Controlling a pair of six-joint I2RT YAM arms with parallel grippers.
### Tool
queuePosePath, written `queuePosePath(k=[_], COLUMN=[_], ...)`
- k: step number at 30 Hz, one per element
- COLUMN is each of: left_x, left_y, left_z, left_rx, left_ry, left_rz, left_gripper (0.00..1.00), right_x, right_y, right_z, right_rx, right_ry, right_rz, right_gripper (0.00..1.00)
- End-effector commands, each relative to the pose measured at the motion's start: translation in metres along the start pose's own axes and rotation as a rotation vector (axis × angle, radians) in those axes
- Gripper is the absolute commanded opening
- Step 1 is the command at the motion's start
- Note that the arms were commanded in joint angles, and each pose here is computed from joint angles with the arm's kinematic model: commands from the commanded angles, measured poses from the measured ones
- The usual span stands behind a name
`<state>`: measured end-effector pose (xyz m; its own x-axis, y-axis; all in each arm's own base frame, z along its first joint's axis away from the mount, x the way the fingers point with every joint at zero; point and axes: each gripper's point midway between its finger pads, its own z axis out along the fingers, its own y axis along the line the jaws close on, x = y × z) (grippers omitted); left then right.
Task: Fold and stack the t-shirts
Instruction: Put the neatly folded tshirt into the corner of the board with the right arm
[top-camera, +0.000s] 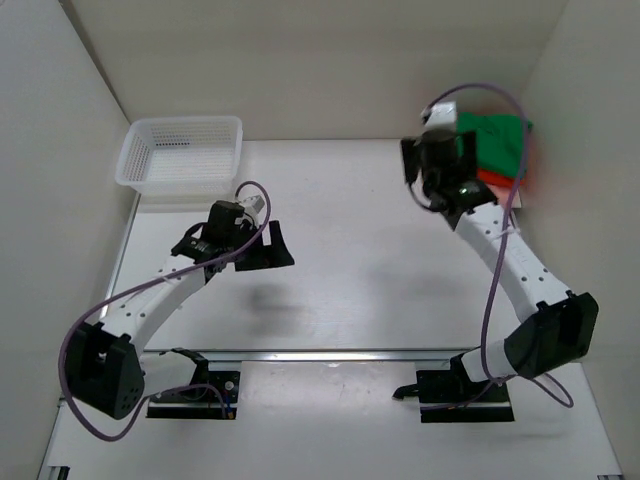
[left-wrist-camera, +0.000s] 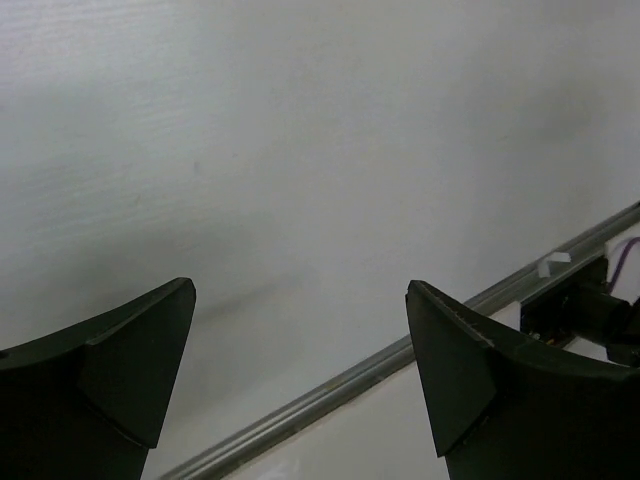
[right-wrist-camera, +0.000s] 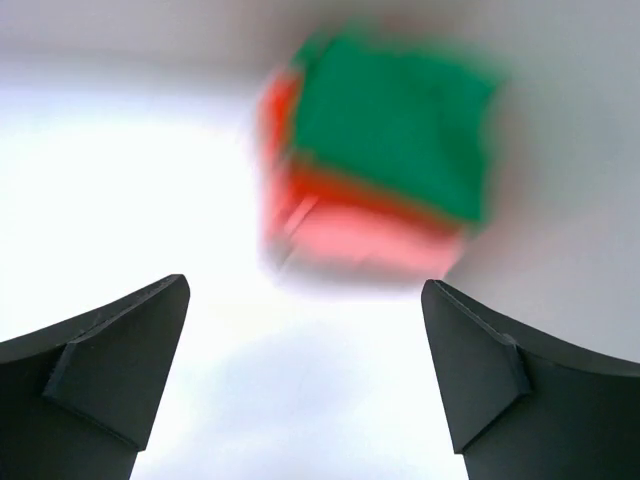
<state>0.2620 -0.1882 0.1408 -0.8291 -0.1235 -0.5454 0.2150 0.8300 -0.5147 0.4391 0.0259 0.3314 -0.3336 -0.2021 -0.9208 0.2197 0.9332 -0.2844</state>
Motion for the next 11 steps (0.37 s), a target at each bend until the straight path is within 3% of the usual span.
queuePosePath(k=[1, 3, 4, 8, 11], left_x=[0.043, 0.069, 0.071, 0.066, 0.043], left_y=[0.036, 0.050, 0.050, 0.045, 0.034], left_z=[-0.012, -0.020, -0.023, -0.031, -0.044], left_rx=[-0.187, -0.209, -0.193, -0.092, -0.103], left_ry=[0.216, 0.330, 0.322, 0.157, 0.023], left_rz=[-0.081, -0.081, -0.089, -0.054, 0.063], left_gripper=[0.98, 0.98, 0.99, 0.99, 0.98], right_x=[0.151, 0.182, 0.197, 0.200, 0.184], right_y=[0.055, 0.064, 0.067, 0.056, 0.039], right_z=[-0.038, -0.061, -0.070, -0.094, -0.107], right_rx=[-0.066, -0.092, -0.096, -0.158, -0.175], right_ry=[0.383, 0.433, 0.455, 0.427, 0.364], right_rz=[-0.116, -0.135, -0.136, -0.029, 0.037], right_gripper=[0.99, 0.99, 0.99, 1.00, 0.99])
